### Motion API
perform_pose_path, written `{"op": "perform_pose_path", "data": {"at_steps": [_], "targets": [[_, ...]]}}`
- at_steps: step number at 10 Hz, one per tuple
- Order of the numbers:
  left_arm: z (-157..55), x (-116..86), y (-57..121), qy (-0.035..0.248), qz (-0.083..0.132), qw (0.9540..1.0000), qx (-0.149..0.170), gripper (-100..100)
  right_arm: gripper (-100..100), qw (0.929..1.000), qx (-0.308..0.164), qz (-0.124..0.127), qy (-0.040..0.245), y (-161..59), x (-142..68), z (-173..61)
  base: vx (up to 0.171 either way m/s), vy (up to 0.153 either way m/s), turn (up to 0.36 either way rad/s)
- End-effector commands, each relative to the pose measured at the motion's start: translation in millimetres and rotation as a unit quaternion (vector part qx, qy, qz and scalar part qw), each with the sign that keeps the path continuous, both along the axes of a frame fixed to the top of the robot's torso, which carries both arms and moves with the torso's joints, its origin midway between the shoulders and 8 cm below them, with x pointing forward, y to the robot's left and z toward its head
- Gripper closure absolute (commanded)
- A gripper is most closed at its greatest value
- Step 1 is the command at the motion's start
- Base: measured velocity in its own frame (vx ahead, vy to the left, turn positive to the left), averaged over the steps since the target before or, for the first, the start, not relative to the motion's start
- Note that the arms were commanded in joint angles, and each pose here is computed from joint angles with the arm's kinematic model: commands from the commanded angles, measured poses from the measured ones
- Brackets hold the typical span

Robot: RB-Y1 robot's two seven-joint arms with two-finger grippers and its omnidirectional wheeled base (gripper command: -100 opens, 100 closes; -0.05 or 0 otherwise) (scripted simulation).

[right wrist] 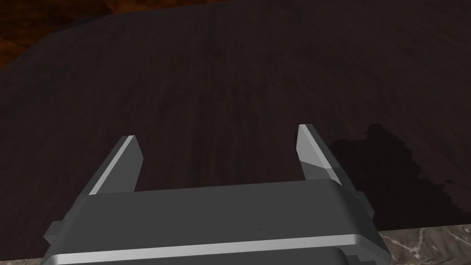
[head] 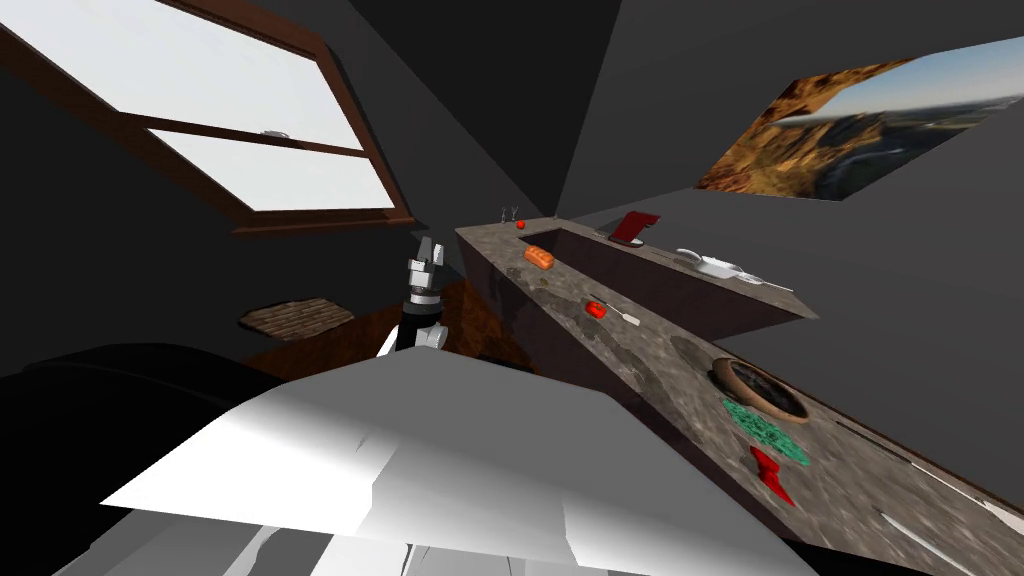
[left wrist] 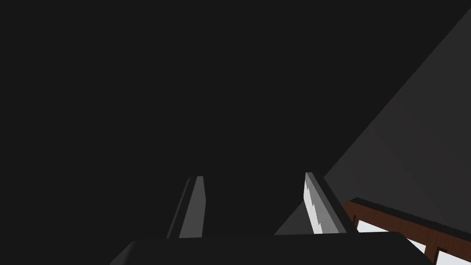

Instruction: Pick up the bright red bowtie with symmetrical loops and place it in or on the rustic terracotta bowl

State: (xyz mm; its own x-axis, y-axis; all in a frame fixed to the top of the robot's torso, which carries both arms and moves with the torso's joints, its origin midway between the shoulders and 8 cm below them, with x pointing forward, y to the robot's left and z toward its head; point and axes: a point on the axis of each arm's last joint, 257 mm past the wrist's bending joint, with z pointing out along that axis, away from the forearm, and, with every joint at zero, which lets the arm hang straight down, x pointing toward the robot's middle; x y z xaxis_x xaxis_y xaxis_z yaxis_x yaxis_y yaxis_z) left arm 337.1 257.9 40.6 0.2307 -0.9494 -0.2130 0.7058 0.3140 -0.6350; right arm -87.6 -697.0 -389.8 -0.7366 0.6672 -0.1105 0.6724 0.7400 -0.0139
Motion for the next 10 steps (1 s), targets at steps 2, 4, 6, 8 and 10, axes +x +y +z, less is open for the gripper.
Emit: {"op": "perform_pose_path", "data": {"at_steps": [2, 4, 6, 8, 10], "targets": [[0.0, 0.0, 0.0, 0.0, 0.0, 1.0, 0.0, 0, -100, 0.9991, -0.041, 0.0, 0.011, -37.2, -3.4, 26.3, 0.098, -0.018, 0.075], [0.0, 0.0, 0.0, 0.0, 0.0, 1.0, 0.0, 0, -100, 0.9969, -0.077, 0.0, 0.015, -67.7, 1.8, 50.7, 0.128, -0.077, 0.185], [0.0, 0.0, 0.1, 0.0, 0.0, 1.0, 0.0, 0, -100, 0.9953, -0.096, -0.001, 0.011, -83.1, 9.9, 62.6, 0.108, -0.076, 0.096], [0.0, 0.0, 0.1, 0.0, 0.0, 1.0, 0.0, 0, -100, 0.9954, -0.095, -0.001, 0.01, -82.4, 10.5, 60.0, 0.054, -0.075, 0.096], [0.0, 0.0, 0.0, 0.0, 0.0, 1.0, 0.0, 0, -100, 0.9952, -0.097, -0.003, 0.008, -80.7, 13.8, 58.2, -0.009, -0.009, 0.024]]}}
